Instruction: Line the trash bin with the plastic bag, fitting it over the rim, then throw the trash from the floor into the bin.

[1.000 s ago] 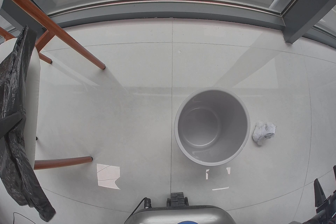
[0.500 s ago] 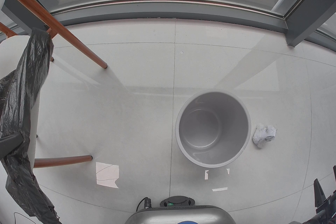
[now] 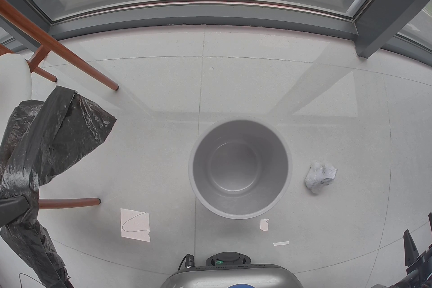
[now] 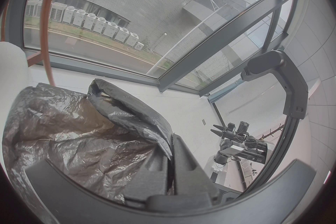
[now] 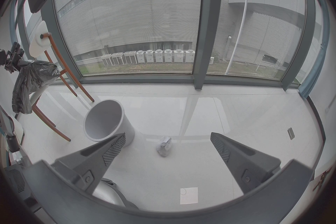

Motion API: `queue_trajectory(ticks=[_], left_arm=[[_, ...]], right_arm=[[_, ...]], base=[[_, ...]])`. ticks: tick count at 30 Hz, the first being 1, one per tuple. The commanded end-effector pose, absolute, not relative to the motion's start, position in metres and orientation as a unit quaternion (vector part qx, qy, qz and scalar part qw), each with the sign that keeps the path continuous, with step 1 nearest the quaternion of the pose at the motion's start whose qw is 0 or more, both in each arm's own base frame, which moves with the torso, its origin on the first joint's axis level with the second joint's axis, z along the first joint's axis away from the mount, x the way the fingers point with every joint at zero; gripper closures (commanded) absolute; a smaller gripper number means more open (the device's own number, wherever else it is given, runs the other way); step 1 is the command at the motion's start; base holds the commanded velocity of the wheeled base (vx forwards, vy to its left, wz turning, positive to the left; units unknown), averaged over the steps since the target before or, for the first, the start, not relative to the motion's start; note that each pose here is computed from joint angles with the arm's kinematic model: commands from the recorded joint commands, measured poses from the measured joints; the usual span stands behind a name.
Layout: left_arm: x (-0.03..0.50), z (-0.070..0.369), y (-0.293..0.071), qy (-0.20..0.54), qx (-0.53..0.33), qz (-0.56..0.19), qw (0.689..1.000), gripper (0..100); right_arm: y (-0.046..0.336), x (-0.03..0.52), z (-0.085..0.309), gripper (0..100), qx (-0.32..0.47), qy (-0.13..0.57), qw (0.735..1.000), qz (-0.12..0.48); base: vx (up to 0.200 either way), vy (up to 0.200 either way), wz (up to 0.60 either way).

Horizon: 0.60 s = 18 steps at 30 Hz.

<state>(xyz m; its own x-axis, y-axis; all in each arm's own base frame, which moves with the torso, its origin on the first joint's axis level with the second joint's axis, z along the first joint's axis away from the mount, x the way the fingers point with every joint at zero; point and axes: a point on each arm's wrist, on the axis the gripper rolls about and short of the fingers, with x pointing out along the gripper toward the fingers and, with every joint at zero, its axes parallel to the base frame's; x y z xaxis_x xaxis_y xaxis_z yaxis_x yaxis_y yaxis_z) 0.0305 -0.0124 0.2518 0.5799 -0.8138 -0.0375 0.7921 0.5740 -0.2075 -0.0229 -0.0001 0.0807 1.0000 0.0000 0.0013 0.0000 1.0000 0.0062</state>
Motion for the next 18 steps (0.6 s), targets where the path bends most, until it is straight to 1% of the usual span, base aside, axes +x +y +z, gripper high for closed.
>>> queue_trajectory(ticks=[1, 5, 8, 18], left_arm=[[0.0226, 0.2522, -0.0154, 0.056, -0.077, -0.477, 0.874, 100], [0.0211, 0.253, -0.0162, 0.054, -0.075, -0.502, 0.86, 100], [0.0201, 0.2526, -0.0166, 0.054, -0.074, -0.51, 0.855, 100], [0.0148, 0.2481, -0.0186, 0.054, -0.075, -0.533, 0.841, 100]], right_arm=[[-0.0001, -0.0229, 0.0759, 0, 0.003, -0.001, 1.0, 0.0], [-0.0001, -0.0229, 0.0759, 0, 0.003, -0.001, 1.0, 0.0], [-0.0001, -0.0229, 0.0759, 0, 0.003, -0.001, 1.0, 0.0], [-0.0001, -0.0229, 0.0759, 0, 0.003, -0.001, 1.0, 0.0]], base=[[0.0, -0.2, 0.0], [0.0, -0.2, 0.0], [0.0, -0.2, 0.0], [0.0, 0.0, 0.0]])
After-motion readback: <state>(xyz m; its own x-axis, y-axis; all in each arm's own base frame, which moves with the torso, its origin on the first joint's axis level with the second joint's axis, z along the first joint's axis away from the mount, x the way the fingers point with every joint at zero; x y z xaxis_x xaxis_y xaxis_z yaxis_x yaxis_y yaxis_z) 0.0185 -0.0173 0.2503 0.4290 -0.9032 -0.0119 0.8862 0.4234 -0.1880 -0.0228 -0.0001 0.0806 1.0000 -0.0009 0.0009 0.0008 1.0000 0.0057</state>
